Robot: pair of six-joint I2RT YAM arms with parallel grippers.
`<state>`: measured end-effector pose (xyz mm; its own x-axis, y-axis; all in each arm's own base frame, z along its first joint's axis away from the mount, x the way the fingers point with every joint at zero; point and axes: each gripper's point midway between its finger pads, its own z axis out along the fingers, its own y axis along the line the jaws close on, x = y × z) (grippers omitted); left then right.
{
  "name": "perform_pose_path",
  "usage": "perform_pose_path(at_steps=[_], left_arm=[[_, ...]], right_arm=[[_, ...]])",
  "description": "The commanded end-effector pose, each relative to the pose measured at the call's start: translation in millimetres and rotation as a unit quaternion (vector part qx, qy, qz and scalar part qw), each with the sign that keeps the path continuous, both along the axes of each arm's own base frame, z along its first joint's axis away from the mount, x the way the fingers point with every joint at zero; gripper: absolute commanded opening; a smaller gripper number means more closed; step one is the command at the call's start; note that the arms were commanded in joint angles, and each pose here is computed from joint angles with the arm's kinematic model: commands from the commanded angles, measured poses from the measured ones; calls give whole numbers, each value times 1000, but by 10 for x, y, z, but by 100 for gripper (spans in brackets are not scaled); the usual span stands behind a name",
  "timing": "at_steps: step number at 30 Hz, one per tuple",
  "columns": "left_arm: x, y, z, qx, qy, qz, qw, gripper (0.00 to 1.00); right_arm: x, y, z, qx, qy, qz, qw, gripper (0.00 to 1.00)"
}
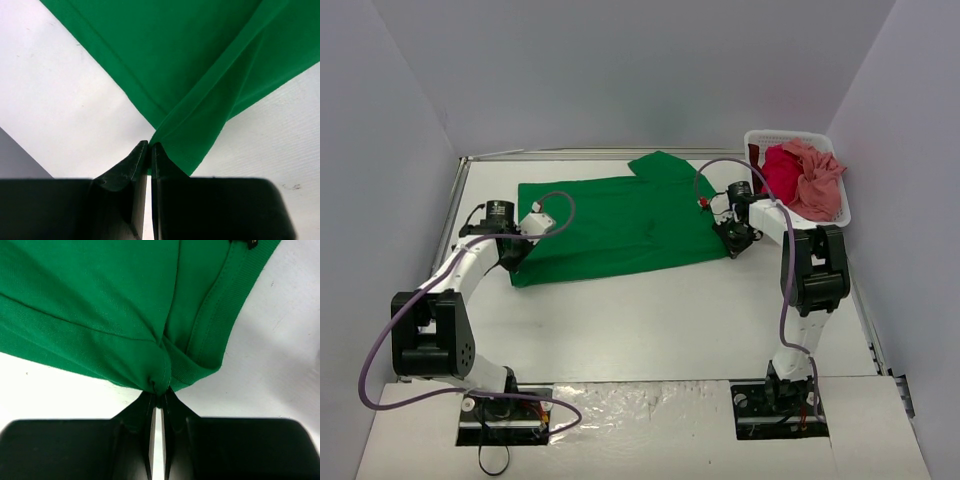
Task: Fold and stack the t-shirts
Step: Fold the flattened tshirt in 1/3 of the way
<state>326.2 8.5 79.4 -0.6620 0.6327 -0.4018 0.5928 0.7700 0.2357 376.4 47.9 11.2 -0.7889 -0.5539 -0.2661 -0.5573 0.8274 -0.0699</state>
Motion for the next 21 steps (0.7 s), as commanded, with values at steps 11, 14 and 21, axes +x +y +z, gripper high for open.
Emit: perform_pose_path(at_steps=[11,14,21], left_arm=[[396,125,-76,31,-7,0,999,2],[440,166,-217,43,5,0,999,2],[486,289,-396,80,12,2,997,5]], right_arm=[[-84,-27,-39,2,23,-1,1000,0],[-105,-17,-58,4,27,-2,1000,0],[-96,6,-65,9,30,-4,999,0]])
